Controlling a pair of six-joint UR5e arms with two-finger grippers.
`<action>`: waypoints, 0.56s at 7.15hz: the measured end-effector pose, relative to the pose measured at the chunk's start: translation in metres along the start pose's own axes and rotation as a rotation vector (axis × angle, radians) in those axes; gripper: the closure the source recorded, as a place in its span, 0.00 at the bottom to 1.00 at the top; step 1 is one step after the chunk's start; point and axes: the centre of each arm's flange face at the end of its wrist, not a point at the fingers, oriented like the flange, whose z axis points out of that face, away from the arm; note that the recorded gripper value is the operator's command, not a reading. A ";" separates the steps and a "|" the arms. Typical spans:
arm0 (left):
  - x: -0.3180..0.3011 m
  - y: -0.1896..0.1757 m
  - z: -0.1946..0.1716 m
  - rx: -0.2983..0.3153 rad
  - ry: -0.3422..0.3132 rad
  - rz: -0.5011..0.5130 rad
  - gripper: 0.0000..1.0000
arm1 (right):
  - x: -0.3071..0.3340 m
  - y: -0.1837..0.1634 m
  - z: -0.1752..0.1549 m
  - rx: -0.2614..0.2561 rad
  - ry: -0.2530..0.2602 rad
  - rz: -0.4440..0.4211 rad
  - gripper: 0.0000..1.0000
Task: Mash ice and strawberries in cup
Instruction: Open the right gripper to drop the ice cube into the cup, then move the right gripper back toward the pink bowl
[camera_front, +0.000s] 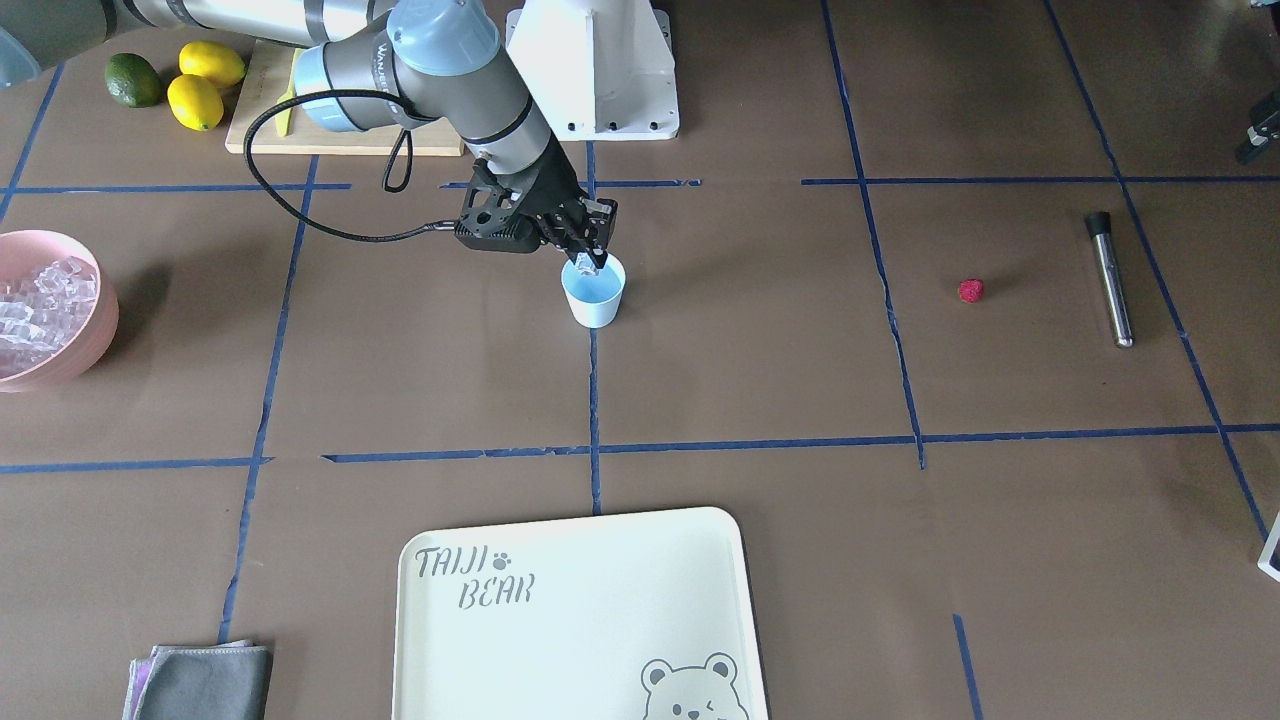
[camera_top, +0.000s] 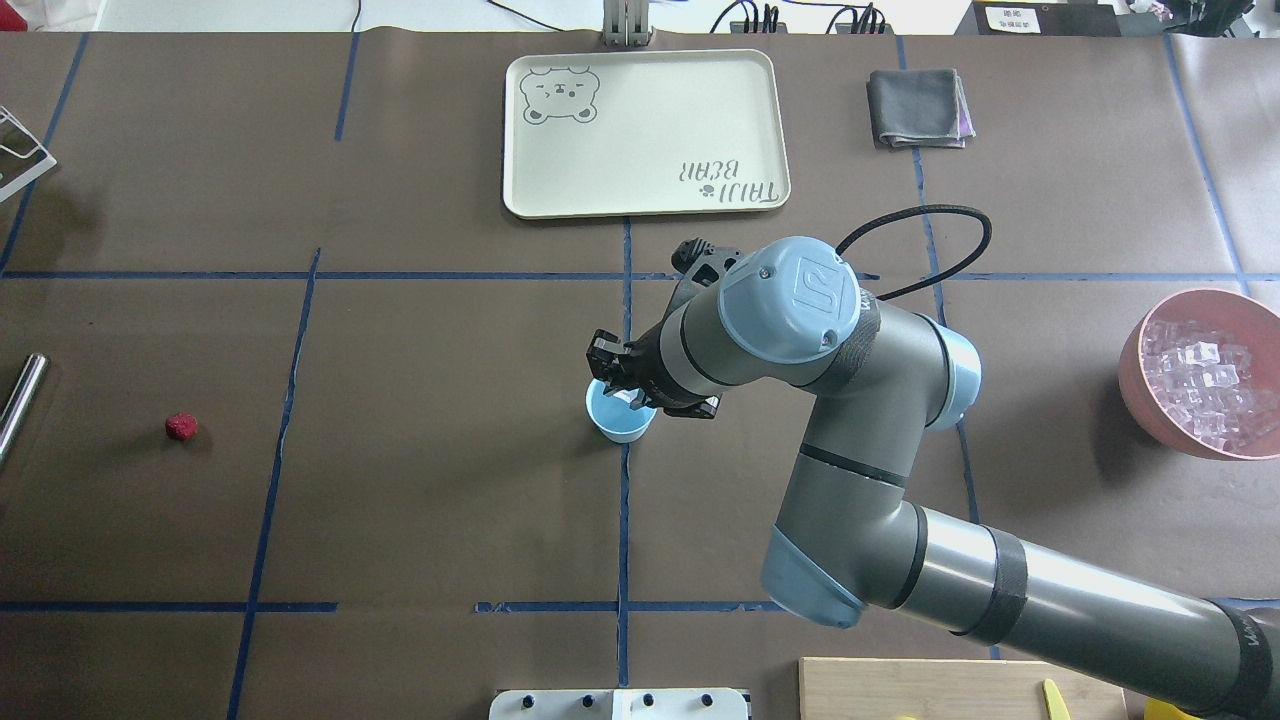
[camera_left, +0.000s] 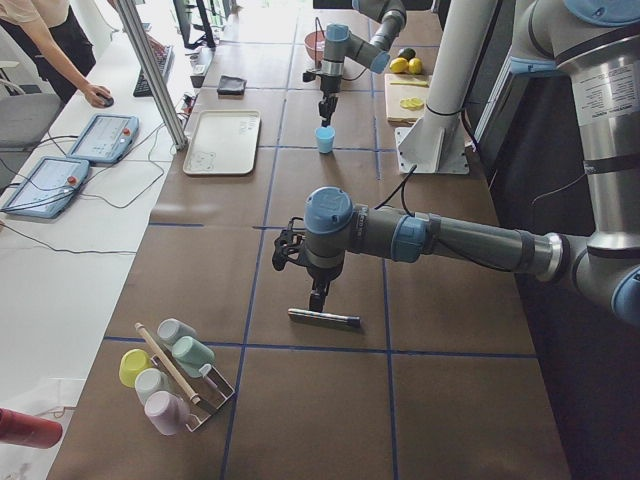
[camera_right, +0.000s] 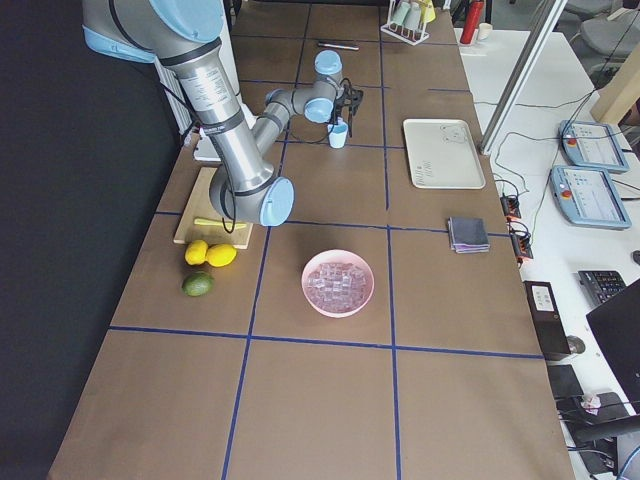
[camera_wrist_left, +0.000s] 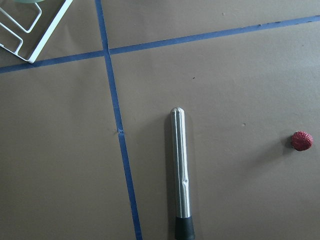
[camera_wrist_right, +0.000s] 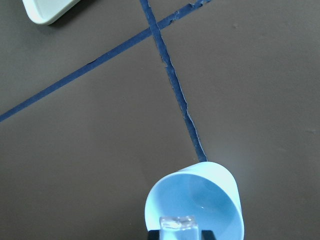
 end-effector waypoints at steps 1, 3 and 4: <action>0.000 0.000 0.000 0.000 0.000 0.001 0.00 | -0.003 -0.001 0.002 0.005 0.001 0.000 0.01; 0.001 0.000 0.000 0.001 0.000 0.002 0.00 | 0.003 -0.012 -0.007 0.004 0.007 0.008 0.00; 0.001 0.000 -0.001 0.002 0.003 0.004 0.00 | 0.023 -0.041 -0.033 -0.005 0.016 0.024 0.00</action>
